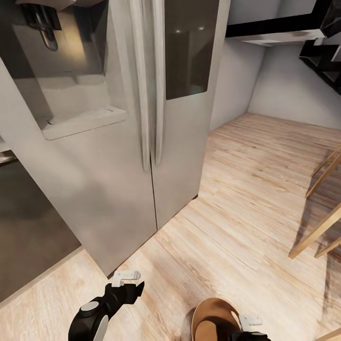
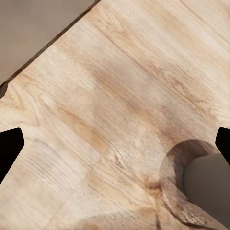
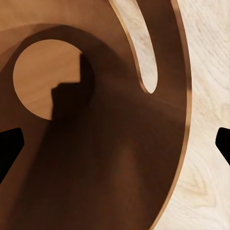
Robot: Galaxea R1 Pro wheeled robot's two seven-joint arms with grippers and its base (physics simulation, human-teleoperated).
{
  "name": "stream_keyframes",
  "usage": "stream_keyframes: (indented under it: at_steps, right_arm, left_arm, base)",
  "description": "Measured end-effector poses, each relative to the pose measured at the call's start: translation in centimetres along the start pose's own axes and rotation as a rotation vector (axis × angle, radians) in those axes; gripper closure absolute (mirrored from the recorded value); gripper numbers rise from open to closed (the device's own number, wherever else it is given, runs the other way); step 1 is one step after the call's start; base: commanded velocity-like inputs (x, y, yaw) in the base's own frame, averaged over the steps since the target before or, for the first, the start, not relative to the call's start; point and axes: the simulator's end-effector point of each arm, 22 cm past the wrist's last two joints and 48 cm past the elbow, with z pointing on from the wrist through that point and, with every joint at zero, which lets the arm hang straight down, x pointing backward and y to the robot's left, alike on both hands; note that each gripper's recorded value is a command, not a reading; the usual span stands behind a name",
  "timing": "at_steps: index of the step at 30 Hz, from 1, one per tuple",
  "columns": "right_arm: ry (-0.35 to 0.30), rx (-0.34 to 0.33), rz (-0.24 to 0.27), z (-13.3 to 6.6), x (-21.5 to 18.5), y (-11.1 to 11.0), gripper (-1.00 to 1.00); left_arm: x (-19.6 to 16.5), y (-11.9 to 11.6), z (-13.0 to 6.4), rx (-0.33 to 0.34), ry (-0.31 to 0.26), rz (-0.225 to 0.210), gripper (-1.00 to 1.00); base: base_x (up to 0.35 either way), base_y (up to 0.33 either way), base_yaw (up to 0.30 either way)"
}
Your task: Put the three can of soda from the living room inside the tash can in the kitchen.
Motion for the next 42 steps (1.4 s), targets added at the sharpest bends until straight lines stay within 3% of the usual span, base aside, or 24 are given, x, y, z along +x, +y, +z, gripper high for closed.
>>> stream_keyframes:
  at_steps: [9,16,29,30,42]
  right_arm:
    - [0.000,0.002,-0.002,0.0,0.0,-0.1,-1.00]
    - [0.000,0.003,-0.002,1.4,0.6,-0.1,-1.00]
    - [-0.001,0.005,-0.002,1.4,0.6,-0.2,-1.00]
    - [-0.001,0.005,-0.002,1.4,0.6,-0.2,1.00]
    - [-0.002,0.022,-0.017,1.4,0.5,-0.8,1.00]
  left_arm:
    - [-0.2,0.0,0.0,-0.001,-0.009,0.000,-1.00]
    - [0.9,0.3,1.0,-0.002,-0.012,0.000,-1.00]
    - [0.9,0.3,1.0,-0.002,-0.012,0.001,-1.00]
    - [0.9,0.3,1.0,-0.002,-0.012,0.001,-1.00]
    - [0.9,0.2,1.0,0.003,-0.012,0.002,-1.00]
  base:
    - [0.000,0.000,0.000]
    - [0.000,0.000,0.000]
    - [0.000,0.000,0.000]
    - [0.000,0.000,0.000]
    - [0.000,0.000,0.000]
